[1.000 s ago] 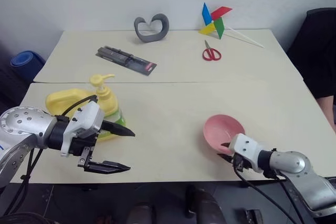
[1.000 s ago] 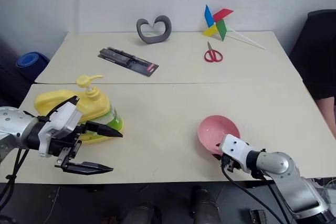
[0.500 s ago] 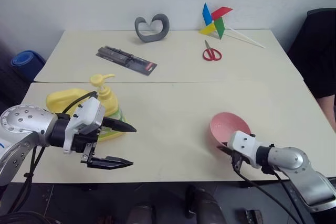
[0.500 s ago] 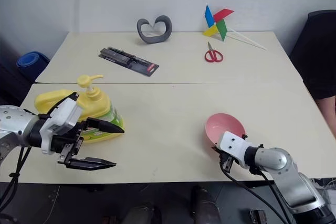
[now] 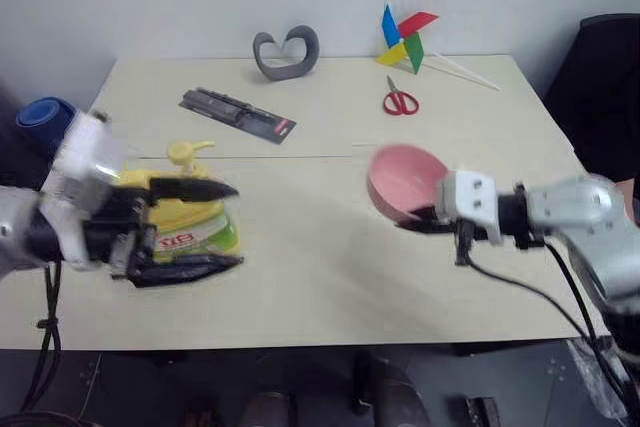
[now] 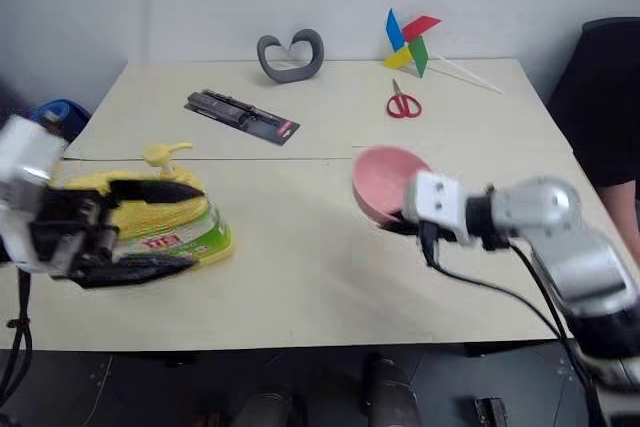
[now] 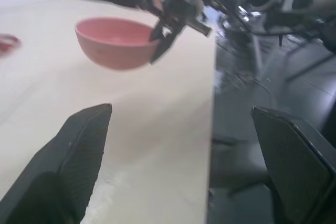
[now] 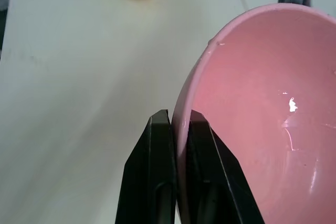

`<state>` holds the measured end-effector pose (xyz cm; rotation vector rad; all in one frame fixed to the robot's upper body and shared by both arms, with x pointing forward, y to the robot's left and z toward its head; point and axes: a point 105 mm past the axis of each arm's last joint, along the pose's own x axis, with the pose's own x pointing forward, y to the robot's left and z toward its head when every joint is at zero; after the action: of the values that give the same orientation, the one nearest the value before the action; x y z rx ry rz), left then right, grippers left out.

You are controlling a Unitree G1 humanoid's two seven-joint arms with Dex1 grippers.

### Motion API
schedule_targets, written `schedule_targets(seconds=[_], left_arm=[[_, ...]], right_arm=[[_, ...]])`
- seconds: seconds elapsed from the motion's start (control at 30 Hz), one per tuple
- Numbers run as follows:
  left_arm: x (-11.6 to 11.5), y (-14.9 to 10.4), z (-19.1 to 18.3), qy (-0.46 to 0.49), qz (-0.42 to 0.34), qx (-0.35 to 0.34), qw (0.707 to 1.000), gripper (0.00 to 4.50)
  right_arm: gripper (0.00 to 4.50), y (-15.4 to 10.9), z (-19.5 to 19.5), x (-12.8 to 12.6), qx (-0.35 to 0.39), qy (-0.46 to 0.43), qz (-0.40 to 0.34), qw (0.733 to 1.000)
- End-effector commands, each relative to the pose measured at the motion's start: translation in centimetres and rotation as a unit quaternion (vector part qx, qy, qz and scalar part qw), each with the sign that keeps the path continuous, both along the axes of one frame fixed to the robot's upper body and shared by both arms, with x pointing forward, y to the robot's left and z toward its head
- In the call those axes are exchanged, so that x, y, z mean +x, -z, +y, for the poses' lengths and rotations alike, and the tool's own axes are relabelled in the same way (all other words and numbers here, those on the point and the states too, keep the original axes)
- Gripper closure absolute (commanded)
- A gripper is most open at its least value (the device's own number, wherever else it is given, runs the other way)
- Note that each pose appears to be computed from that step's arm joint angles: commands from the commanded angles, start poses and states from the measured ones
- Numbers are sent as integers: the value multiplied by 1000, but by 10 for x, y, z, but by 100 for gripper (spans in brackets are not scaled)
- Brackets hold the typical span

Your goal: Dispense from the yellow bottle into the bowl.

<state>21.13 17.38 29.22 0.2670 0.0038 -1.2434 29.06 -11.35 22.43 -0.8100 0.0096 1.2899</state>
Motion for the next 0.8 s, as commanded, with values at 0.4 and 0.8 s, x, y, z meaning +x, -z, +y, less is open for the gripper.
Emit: schedule_targets(seconds=[0.4,0.8], left_arm=[[54,-46,74,-157,-94,-9,983,365],[65,-43,67,-160,-90,-11,983,448]], right_arm=[[450,-19,117,36,-62,-215,-15,975],[450,-35,172,36,-77,-271,-36,959]])
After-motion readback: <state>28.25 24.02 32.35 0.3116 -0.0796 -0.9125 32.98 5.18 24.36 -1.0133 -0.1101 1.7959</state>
